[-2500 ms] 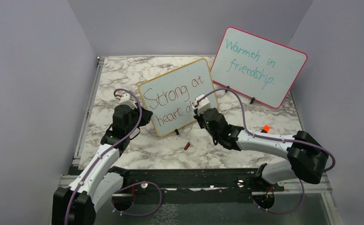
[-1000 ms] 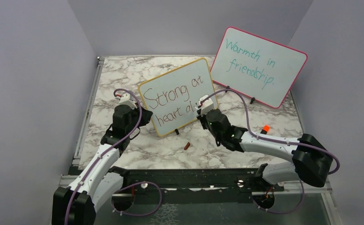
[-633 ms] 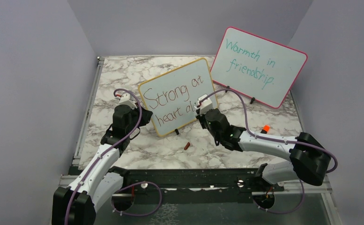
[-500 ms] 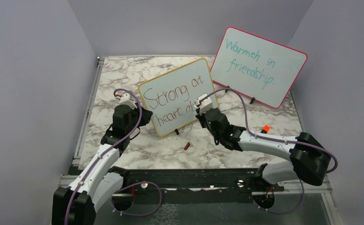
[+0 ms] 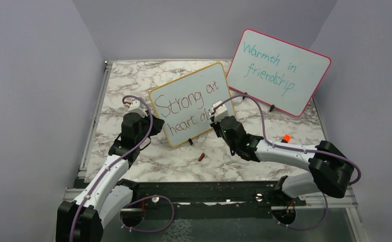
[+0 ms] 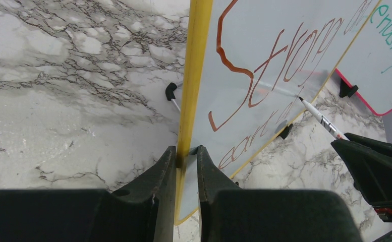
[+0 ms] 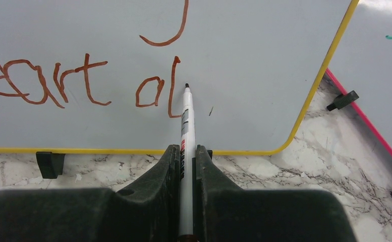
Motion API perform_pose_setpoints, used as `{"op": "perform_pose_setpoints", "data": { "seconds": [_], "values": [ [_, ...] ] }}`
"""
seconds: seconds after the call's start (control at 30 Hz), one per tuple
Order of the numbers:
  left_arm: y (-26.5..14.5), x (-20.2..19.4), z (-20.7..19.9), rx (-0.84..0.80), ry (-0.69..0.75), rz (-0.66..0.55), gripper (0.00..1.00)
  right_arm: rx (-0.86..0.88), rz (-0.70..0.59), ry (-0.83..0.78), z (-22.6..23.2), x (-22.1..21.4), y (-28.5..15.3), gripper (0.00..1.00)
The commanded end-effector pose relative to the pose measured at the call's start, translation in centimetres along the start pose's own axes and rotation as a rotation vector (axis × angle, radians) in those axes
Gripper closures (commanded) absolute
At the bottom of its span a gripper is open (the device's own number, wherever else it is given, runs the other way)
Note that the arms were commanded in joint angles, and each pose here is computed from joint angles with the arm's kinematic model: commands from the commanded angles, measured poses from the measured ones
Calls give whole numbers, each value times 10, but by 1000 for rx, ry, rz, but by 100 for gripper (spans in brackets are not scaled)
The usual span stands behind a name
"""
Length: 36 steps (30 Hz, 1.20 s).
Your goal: Write a sentence on the whiteboard
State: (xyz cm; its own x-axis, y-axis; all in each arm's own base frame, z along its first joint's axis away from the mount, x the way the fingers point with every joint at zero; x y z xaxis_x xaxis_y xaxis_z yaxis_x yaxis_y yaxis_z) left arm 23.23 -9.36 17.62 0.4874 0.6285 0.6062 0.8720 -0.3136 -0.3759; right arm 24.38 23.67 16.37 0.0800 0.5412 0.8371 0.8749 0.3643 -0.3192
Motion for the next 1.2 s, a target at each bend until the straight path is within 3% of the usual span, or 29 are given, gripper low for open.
{"op": "perform_pose_setpoints", "data": {
  "seconds": [0.0,0.33,1.17],
  "values": [
    [2,2,10,64,-3,-37,100,-9,18,24,-3,-3,-3,99],
    [3,2,10,65,-2,-38,100,5,57,40,-1,-18,-12,99],
    [3,2,10,63,-1,-36,100,-22,-24,9,-6,11,4,99]
  ]
}}
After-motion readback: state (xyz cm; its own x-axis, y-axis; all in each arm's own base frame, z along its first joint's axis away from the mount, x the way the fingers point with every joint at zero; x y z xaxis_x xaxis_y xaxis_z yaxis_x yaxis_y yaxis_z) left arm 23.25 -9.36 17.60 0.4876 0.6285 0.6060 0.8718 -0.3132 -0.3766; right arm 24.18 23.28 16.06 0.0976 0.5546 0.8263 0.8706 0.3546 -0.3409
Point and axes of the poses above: each gripper's point midway between its finger pads, its own y axis out along the fingers, its own z axis along the line the jaws close on, x = y × z, the point moved 7 cm from there along -y, back along the fingers, and after that the axes turned 15 degrees about -y, right-handed, at the moved point
